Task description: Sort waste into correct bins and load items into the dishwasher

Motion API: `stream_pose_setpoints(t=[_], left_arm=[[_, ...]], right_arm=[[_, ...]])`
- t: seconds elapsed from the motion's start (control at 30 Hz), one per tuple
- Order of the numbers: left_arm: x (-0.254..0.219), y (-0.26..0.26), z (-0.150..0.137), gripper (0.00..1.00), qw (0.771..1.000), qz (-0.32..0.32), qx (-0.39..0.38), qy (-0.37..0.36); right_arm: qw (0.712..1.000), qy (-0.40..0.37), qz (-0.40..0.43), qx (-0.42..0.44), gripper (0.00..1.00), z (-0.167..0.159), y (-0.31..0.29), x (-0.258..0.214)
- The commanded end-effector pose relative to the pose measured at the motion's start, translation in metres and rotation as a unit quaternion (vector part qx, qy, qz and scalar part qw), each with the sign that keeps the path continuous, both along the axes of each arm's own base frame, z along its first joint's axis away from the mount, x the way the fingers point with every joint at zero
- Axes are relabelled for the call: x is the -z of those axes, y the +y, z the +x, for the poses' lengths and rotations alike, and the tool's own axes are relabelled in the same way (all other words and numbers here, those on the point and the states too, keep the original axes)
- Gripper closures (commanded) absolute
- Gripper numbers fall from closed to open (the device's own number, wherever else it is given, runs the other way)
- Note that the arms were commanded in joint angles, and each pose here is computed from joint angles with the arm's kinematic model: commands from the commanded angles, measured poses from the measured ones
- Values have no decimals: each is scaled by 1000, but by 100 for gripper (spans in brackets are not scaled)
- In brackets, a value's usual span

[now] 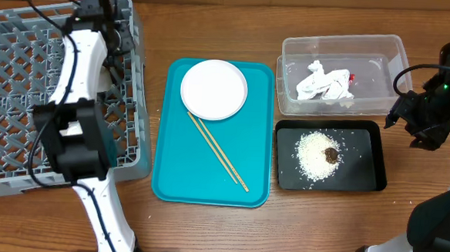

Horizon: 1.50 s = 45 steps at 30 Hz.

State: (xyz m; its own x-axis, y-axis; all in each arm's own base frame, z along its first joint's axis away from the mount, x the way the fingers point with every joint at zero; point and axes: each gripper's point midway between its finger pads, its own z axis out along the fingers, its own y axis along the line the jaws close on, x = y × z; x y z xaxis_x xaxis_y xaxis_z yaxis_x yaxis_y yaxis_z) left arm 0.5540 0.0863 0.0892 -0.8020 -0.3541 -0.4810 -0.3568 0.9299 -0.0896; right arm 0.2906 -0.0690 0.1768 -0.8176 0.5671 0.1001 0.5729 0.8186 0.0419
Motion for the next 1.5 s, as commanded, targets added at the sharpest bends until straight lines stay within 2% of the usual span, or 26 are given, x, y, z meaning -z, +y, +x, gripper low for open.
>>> stream_pose_setpoints(t=[0.0,0.2,0.63,1.0,1.23,1.47], left_arm=[[1,-19,14,80,999,-40,21,-22],[-5,-49,27,79,994,-79,63,-51],[-6,-110,21,83,981,-140,127,-41],[-7,-132,21,89,979,-152,131,-39],[-8,-132,21,88,979,-158,124,-40],[-26,-158,37,82,965,-184,164,-88]], right_arm=[[1000,-19,-3,1,34,-2,1,-10],[1000,-19,-3,1,33,-2,1,-10],[1000,-19,-3,1,34,-2,1,-10],[1000,-19,-3,1,33,-2,1,-10],[1000,-19,-3,1,33,-2,1,-10],[1000,-19,-3,1,34,-2,1,-10]])
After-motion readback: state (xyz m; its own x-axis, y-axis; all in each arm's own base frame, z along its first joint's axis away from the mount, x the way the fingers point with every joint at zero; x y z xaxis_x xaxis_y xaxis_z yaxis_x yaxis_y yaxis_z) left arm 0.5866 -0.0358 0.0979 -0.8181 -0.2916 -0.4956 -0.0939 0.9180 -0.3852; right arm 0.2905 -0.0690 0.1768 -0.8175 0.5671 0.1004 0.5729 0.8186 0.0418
